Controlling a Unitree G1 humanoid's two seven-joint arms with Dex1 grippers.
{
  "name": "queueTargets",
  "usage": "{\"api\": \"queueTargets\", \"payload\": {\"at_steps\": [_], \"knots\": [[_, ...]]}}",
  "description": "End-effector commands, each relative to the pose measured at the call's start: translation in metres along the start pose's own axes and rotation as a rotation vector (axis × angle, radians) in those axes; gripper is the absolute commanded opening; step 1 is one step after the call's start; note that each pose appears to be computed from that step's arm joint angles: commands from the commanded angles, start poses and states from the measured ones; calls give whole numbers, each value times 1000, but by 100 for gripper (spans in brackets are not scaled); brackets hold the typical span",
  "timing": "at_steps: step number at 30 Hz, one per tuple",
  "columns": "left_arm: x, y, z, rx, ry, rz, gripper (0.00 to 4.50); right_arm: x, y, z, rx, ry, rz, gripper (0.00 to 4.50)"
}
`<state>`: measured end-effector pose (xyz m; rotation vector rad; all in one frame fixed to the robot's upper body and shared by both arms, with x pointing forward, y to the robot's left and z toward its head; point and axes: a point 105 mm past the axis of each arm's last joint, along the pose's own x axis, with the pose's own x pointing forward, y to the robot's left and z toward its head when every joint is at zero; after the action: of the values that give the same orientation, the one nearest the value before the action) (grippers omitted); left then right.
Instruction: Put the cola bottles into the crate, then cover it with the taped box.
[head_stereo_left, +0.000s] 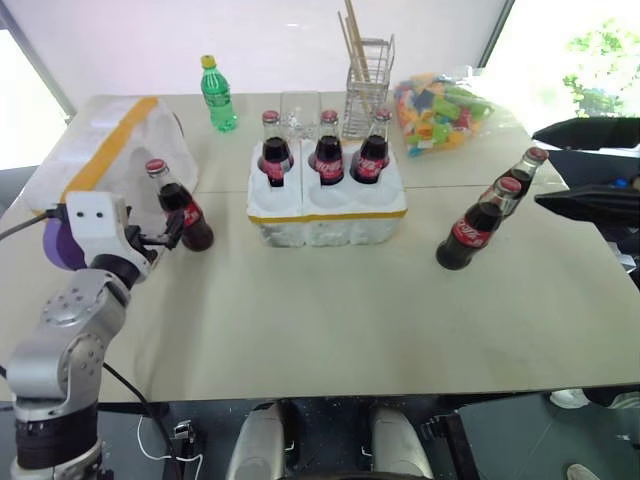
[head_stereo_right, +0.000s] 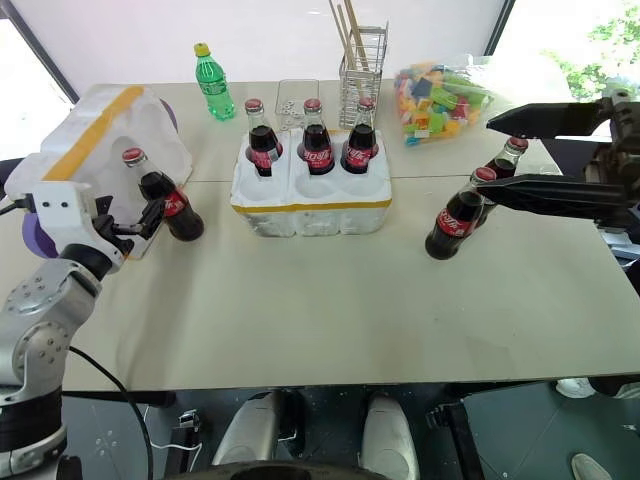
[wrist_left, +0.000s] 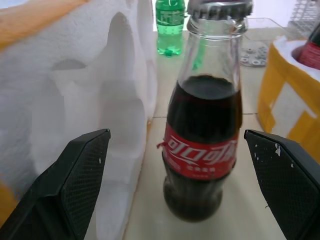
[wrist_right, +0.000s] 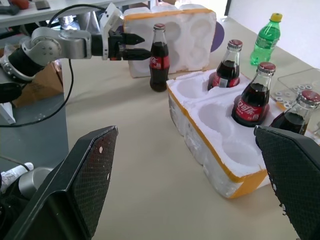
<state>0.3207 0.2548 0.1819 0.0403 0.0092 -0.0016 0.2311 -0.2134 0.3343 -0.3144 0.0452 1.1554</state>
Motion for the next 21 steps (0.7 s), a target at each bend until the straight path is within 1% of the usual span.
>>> {"api": "queueTargets", "payload": {"at_steps": [1,9,14,20,21], "knots": [[10,-3,9,48,-29,-28,448,0,2,9,-53,-21,-3,450],[27,2,2,70,-2,-35,448,2,1,10,-54,-40,-5,450],[41,-7,-6,91,17,-92,448,4,0,10,-56,-51,-14,450],[52,-13,-5,109,8,-121,448,5,-1,9,-51,-59,-14,450],[53,-13,-6,111,9,-124,424,5,-1,7,-50,-50,-16,450]]}}
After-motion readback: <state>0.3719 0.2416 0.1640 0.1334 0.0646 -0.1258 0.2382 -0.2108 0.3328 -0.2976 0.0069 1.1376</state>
